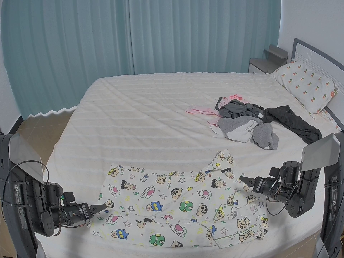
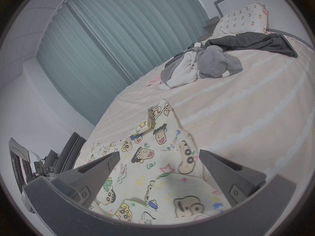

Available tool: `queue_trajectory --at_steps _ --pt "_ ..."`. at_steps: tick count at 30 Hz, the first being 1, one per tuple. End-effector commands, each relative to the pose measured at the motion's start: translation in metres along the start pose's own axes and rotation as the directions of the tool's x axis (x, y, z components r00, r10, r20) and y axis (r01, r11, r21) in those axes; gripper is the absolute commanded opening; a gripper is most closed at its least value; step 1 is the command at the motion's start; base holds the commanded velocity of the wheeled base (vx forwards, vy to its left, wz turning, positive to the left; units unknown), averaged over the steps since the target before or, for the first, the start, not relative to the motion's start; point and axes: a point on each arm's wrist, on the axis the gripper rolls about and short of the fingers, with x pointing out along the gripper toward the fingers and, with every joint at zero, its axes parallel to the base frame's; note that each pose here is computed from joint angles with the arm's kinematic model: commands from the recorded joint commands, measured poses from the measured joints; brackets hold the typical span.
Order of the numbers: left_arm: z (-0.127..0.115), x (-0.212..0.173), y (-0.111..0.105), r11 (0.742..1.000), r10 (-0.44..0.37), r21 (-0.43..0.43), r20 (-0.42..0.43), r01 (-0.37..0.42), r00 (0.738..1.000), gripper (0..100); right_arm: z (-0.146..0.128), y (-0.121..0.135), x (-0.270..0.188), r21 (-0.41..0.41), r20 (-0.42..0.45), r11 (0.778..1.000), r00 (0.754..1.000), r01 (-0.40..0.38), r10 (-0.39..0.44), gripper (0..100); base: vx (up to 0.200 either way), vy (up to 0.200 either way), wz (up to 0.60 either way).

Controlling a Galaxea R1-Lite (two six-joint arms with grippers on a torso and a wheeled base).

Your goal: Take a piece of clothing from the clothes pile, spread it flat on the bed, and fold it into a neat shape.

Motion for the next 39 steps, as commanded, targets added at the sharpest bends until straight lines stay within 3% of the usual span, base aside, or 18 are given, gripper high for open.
queue_trajectory --at_steps 1,7,11,14,16,21,25,30,39 --pt "0.001 0.001 0.0 1.0 -0.003 0.007 0.012 0.003 1.0 100 0.001 0.001 0.0 -0.003 0.009 1.0 1.0 -0.004 0.004 100 0.0 0.0 0.0" --pt "0.008 0.003 0.002 1.0 -0.003 0.02 0.047 0.002 0.999 100 0.004 0.0 -0.001 -0.003 0.022 1.0 1.0 -0.004 0.004 100 0.0 0.0 0.0" --pt "0.036 0.023 0.004 0.998 0.011 0.065 0.181 -0.023 0.983 100 0.004 -0.001 -0.001 -0.001 0.02 1.0 1.0 0.001 -0.001 100 0.0 0.0 0.0" --pt "0.067 0.052 0.0 0.991 0.012 0.12 0.315 -0.052 0.949 100 0.001 -0.001 0.0 -0.001 0.012 1.0 1.0 0.004 -0.004 100 0.0 0.0 0.0" --pt "0.077 0.065 -0.008 0.986 -0.017 0.16 0.337 -0.04 0.941 100 0.001 0.0 0.0 -0.001 0.01 1.0 1.0 0.004 -0.004 100 0.0 0.0 0.0" --pt "0.09 0.099 -0.032 0.969 -0.043 0.246 0.254 -0.021 0.966 100 -0.004 0.002 0.001 -0.004 -0.007 1.0 1.0 0.0 0.0 100 0.0 0.0 0.0" --pt "0.105 0.121 -0.048 0.965 -0.049 0.261 0.203 -0.006 0.978 100 -0.006 0.004 0.001 -0.007 -0.015 1.0 1.0 -0.002 0.002 100 0.0 0.0 0.0" --pt "0.115 0.147 -0.049 0.955 -0.029 0.296 0.177 -0.025 0.984 100 -0.007 0.003 0.0 -0.005 -0.02 1.0 1.0 0.002 -0.002 100 0.0 0.0 0.0" --pt "0.111 0.172 -0.048 0.955 -0.024 0.297 0.12 -0.013 0.993 100 -0.008 0.003 -0.003 -0.003 -0.026 1.0 1.0 0.005 -0.005 100 0.0 0.0 0.0"
